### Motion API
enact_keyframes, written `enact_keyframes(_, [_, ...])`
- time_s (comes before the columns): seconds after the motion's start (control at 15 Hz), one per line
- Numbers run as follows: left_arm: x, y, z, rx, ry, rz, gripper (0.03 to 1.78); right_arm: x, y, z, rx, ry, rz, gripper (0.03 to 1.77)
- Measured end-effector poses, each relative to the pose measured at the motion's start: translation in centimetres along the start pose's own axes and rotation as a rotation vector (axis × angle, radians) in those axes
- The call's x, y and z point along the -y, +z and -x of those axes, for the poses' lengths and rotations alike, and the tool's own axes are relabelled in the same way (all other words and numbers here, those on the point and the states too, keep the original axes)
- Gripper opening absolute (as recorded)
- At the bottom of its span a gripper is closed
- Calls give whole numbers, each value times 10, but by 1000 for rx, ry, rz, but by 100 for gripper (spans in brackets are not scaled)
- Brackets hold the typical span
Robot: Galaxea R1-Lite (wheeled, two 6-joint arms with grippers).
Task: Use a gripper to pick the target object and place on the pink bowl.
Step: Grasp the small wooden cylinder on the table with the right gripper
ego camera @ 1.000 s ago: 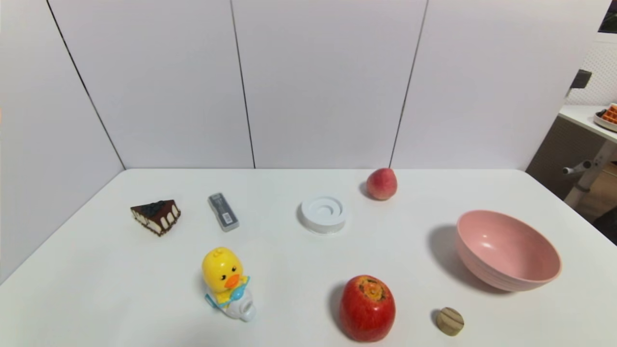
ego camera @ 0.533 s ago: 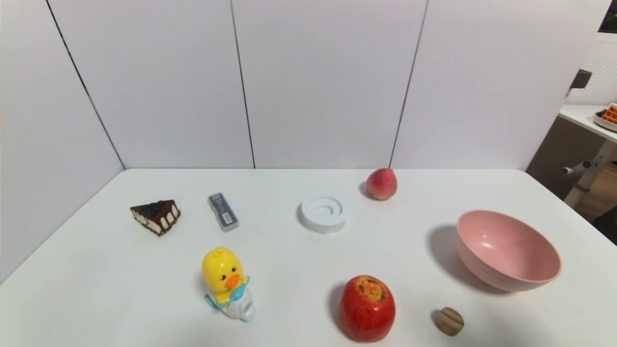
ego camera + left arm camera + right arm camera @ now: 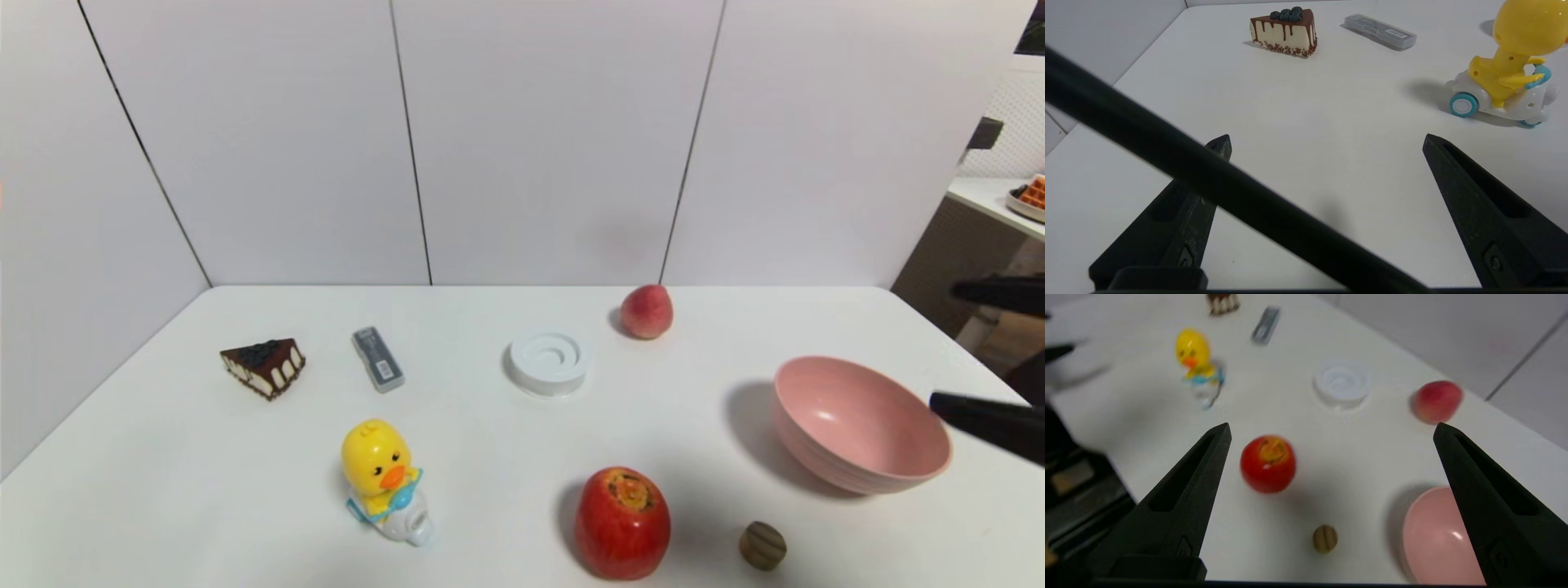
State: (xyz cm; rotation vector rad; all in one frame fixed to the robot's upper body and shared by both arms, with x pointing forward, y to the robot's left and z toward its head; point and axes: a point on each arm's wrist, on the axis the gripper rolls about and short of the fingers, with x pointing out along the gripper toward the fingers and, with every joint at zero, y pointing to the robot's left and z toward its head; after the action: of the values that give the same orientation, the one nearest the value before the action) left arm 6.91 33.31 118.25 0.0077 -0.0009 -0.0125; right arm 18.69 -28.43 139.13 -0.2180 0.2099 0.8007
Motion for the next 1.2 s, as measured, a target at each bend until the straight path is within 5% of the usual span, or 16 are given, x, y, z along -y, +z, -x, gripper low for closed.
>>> enact_keyframes(0.33, [0, 0, 0, 0, 0, 0, 169, -6, -45, -16, -373, 192, 50, 171])
enact_keyframes(0.73, [0, 0, 0, 0, -1, 0, 169, -11, -83, -38, -568, 296, 27, 171])
enact_keyframes(1.2, [0, 0, 0, 0, 0, 0, 169, 3, -91, -78, -717, 172, 58, 171])
